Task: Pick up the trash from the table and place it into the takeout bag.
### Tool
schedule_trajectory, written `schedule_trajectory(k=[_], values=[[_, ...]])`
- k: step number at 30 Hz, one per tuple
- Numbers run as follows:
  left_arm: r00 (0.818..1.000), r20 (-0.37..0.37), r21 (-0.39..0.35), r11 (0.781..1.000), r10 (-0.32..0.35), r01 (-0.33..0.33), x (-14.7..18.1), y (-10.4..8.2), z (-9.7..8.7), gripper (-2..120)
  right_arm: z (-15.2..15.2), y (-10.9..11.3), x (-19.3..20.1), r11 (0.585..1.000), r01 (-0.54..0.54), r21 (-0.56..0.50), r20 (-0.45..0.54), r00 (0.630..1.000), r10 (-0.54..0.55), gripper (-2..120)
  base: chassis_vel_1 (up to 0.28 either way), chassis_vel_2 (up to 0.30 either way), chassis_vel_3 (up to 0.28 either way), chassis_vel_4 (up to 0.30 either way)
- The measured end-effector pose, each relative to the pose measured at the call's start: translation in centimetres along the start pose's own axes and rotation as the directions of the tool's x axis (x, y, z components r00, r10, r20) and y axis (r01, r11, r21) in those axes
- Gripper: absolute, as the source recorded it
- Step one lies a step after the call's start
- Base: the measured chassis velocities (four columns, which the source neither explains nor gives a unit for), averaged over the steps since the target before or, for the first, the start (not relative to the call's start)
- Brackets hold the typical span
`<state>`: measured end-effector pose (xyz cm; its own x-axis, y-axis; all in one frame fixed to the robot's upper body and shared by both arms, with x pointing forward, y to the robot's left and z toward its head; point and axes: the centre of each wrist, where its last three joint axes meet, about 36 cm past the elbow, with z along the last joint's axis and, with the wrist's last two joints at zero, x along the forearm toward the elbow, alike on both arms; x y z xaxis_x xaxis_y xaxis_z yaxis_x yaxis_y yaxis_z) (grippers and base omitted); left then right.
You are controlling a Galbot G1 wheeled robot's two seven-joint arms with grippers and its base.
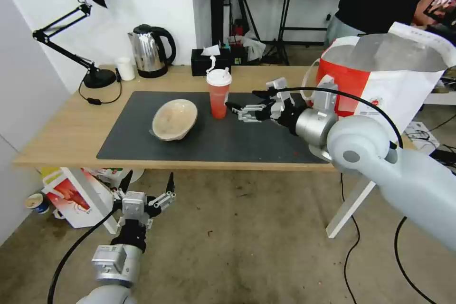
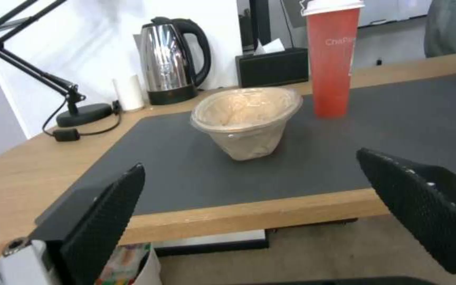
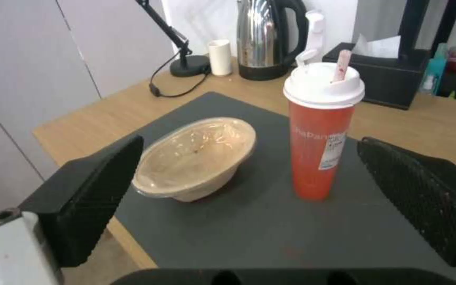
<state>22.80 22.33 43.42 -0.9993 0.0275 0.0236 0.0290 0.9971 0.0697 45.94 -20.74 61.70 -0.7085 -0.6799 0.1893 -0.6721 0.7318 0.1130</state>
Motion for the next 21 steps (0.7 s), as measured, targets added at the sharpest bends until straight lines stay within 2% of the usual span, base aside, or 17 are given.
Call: schedule_trajectory(k=[9, 21], values=[[1.0, 0.0, 0.0, 1.0, 0.0, 0.0, 0.0, 0.0, 0.0, 100, -0.3, -0.1, -1.3, 1.0, -0.026, 0.009, -0.024, 0.999, 0.027, 100, 0.0, 0.0, 0.0, 0.0], [1.0, 0.0, 0.0, 1.0, 0.0, 0.0, 0.0, 0.0, 0.0, 100, -0.6, -2.3, -4.2, 0.995, -0.101, 0.008, -0.046, 0.994, 0.101, 100, 0.0, 0.0, 0.0, 0.0]])
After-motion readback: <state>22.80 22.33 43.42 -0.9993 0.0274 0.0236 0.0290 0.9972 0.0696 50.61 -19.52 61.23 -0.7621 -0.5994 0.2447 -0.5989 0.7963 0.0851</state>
